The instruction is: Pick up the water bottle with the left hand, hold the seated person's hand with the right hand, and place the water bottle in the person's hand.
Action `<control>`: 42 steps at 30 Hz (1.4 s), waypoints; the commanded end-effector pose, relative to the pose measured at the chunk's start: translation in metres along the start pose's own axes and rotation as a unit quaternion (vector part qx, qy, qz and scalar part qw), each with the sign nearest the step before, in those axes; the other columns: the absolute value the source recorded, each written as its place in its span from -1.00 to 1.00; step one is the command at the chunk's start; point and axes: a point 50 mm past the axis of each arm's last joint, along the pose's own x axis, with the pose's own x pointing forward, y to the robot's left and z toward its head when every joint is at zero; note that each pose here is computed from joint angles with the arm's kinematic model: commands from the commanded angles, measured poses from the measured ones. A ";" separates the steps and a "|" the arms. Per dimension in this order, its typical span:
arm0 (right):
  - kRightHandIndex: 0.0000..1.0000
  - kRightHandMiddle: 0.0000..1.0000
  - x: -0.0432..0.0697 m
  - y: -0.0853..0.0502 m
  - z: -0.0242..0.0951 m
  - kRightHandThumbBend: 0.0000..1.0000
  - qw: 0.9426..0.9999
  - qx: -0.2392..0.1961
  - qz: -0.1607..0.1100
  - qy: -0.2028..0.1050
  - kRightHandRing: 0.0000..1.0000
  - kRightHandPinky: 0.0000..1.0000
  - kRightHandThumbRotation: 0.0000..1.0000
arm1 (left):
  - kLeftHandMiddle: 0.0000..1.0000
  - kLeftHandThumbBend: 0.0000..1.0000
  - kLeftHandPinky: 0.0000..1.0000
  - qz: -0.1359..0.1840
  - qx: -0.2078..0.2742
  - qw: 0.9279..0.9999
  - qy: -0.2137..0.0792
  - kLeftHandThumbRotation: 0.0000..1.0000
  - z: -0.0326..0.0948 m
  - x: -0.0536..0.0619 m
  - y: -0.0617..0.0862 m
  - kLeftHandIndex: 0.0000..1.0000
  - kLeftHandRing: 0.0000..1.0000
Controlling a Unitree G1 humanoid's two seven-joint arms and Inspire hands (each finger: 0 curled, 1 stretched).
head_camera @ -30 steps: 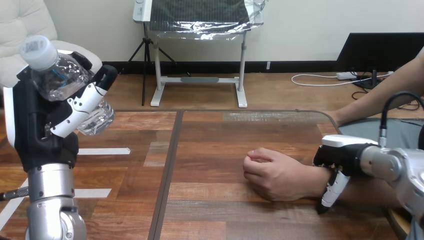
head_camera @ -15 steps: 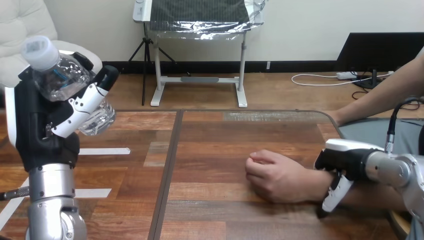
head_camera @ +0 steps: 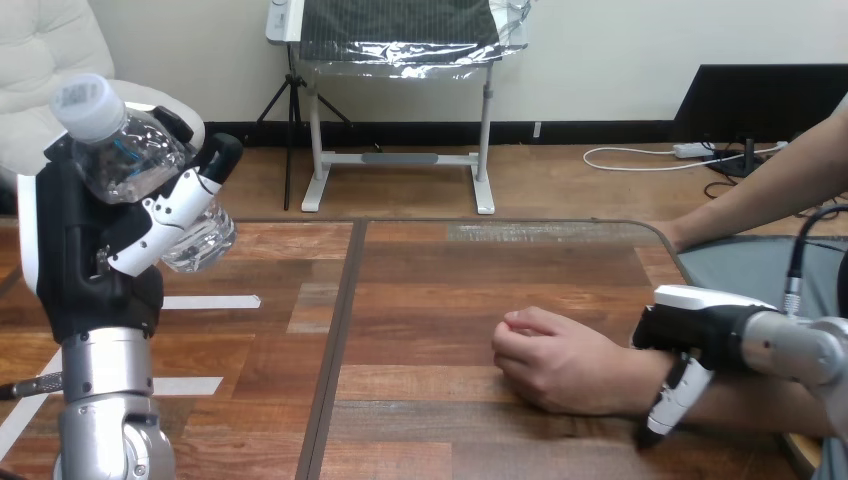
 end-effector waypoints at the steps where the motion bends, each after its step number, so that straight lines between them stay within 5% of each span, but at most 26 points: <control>1: -0.43 -0.45 -0.009 -0.003 -0.009 0.61 1.000 0.021 -0.010 -0.008 -0.59 -0.72 -0.82 | -0.50 0.23 -0.77 -0.021 -0.012 0.999 -0.041 -1.00 0.011 0.017 -0.011 -0.35 -0.65; 42: -0.26 -0.25 -0.038 -0.051 0.001 0.62 0.997 0.011 -0.078 -0.023 -0.39 -0.55 -0.66 | -0.51 0.19 -0.75 -0.043 -0.012 0.999 -0.017 -1.00 -0.003 0.024 -0.025 -0.36 -0.64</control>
